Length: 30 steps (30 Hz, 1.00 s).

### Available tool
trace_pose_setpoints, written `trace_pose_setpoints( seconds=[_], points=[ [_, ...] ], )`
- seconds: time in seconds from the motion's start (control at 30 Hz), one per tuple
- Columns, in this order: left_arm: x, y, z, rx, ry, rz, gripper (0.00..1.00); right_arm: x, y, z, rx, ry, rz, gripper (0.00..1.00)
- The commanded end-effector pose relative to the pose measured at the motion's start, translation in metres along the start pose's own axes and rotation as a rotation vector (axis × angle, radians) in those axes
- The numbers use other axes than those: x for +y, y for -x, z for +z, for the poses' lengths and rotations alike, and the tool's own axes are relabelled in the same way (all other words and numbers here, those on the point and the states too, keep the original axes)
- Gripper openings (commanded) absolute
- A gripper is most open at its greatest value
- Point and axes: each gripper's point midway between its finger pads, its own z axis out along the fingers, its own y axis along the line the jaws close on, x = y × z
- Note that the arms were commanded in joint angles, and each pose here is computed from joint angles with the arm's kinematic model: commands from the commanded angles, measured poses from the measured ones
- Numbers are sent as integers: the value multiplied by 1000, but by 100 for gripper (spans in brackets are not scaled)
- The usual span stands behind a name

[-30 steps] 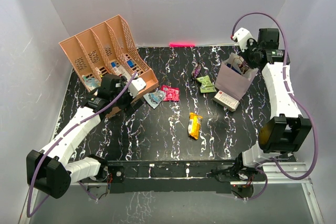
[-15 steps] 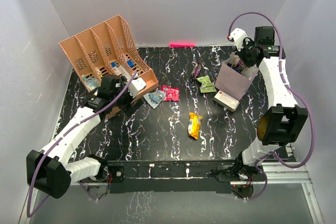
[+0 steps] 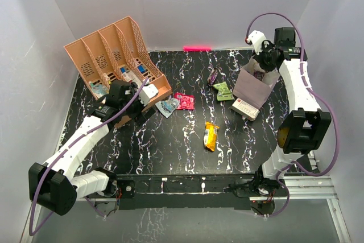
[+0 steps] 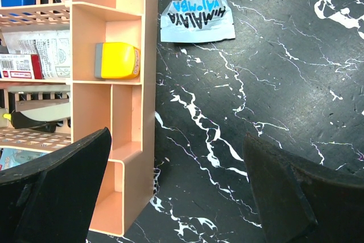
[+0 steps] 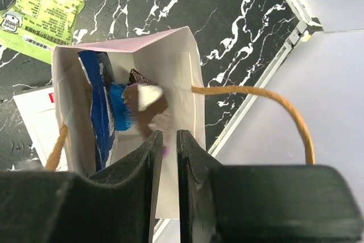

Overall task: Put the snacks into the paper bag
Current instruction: Place the snack in the paper bag, then pick up the snack from the center of the board.

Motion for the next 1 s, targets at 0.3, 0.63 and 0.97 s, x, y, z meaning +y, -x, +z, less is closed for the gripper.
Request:
trace_pose_setpoints(
  seconds=[0.3,0.63,0.97],
  points=[
    [3,-5,0,4,30,-28,98,-31,48,-43,-142,-104,19,28],
    [-9,-5,15,4,-38,-110,99,-29,87,-87,-294,-118,112,51],
    [-41,3,28,-27,-187,-153,98,43,116,-126,-423,81,88,67]
  ],
)
